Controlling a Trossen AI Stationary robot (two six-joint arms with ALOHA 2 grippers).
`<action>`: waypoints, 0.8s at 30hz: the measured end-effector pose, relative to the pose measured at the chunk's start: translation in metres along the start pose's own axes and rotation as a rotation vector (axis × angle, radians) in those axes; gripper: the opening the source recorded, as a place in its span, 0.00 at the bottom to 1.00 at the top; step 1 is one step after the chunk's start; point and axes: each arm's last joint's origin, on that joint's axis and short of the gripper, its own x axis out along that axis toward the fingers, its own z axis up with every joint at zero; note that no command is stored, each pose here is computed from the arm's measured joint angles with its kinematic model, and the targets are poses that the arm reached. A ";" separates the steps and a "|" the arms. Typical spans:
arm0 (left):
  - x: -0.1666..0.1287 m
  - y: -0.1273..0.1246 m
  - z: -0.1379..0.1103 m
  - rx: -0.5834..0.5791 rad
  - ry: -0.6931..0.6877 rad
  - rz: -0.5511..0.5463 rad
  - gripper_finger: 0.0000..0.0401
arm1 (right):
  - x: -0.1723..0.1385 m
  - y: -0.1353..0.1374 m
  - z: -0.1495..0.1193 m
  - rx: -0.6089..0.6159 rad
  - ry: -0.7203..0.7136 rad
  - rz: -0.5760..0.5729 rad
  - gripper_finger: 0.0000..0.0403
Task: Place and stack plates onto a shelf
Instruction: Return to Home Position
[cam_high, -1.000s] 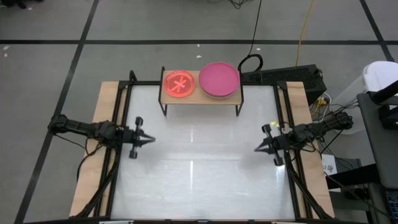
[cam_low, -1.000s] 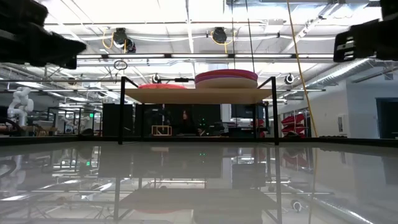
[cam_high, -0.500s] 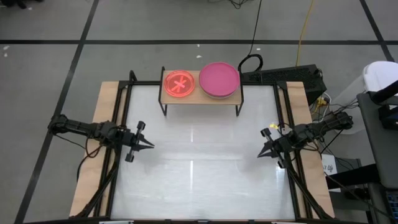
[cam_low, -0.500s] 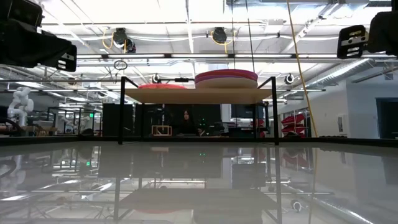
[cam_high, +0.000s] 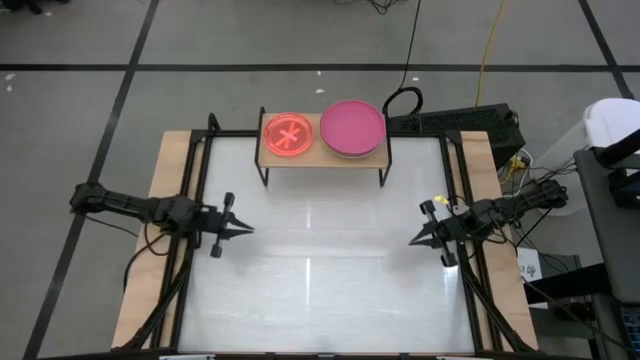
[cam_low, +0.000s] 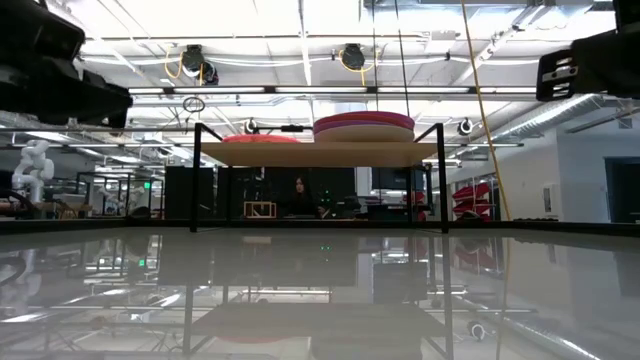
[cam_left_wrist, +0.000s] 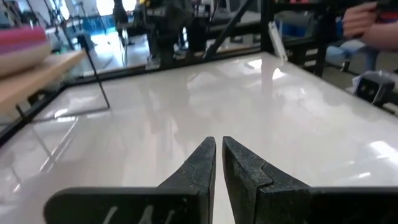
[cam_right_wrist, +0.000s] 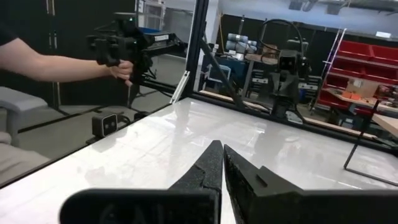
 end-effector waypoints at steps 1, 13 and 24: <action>0.001 0.000 -0.001 -0.004 0.015 0.005 0.09 | 0.000 0.000 0.000 0.000 0.000 -0.004 0.00; 0.005 0.004 -0.008 -0.108 0.098 0.045 0.09 | 0.000 -0.003 0.001 -0.087 -0.002 -0.086 0.00; 0.006 0.005 -0.006 -0.102 0.070 0.054 0.09 | 0.000 -0.003 0.002 -0.169 -0.004 -0.086 0.00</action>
